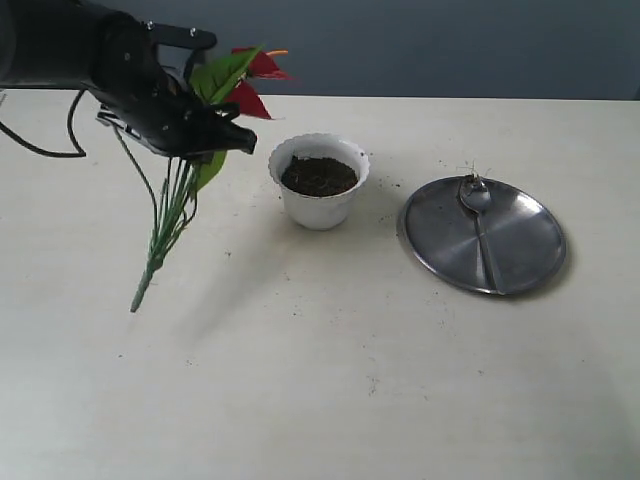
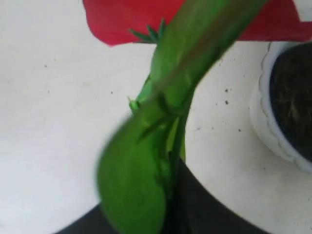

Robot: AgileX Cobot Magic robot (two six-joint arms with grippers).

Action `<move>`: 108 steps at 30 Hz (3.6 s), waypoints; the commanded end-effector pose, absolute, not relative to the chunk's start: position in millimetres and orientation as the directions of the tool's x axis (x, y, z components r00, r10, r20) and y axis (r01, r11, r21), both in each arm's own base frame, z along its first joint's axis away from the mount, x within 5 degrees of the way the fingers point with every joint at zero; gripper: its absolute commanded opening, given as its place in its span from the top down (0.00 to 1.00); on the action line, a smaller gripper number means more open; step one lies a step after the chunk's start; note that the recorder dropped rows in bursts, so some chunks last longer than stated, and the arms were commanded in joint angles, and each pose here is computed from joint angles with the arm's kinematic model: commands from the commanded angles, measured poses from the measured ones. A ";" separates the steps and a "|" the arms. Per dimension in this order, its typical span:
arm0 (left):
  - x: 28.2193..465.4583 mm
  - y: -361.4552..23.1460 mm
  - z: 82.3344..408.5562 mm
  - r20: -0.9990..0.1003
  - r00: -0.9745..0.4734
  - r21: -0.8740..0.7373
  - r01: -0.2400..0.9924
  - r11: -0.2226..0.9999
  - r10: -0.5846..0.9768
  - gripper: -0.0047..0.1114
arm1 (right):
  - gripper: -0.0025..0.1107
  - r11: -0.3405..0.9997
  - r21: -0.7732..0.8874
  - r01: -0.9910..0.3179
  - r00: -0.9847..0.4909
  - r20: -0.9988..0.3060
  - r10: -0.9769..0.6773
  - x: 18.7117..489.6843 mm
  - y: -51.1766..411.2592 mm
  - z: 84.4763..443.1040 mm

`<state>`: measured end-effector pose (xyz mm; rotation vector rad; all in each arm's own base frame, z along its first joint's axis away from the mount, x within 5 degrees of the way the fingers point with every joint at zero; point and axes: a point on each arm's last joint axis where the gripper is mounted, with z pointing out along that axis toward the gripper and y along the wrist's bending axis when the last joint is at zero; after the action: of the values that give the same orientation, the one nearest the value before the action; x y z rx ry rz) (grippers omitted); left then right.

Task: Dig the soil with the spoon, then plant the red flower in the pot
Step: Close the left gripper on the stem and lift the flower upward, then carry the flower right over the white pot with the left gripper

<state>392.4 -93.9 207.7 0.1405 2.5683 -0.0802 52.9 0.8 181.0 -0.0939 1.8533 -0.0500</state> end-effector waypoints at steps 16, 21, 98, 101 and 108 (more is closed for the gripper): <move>381.9 -59.9 328.3 -0.906 -0.422 -0.087 0.099 0.991 -0.037 0.96 | 0.98 0.995 -0.089 -0.035 -0.270 -0.958 -0.096 53.0 0.5 180.5; 382.6 -61.0 343.5 -0.951 -0.304 -0.096 0.122 0.988 -0.055 0.96 | 0.98 0.995 -0.089 -0.035 -0.270 -0.958 -0.096 53.0 0.5 180.5; 406.4 -128.8 307.4 -0.977 0.172 0.066 0.802 0.593 -0.123 0.96 | 0.98 0.995 -0.089 -0.035 -0.270 -0.958 -0.096 53.0 0.5 180.5; 412.2 -131.5 304.3 -0.979 0.183 0.097 0.811 0.576 -0.093 0.96 | 0.98 0.995 -0.089 -0.035 -0.270 -0.958 -0.096 53.0 0.5 180.5; 414.1 -134.5 300.3 -0.980 0.162 0.077 0.840 0.538 -0.112 0.96 | 0.98 0.995 -0.089 -0.035 -0.270 -0.958 -0.096 53.0 0.5 180.5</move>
<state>416.2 -133.8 296.5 0.7307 1.2467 -0.7420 52.9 0.8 181.0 -0.0939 1.8533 -0.0500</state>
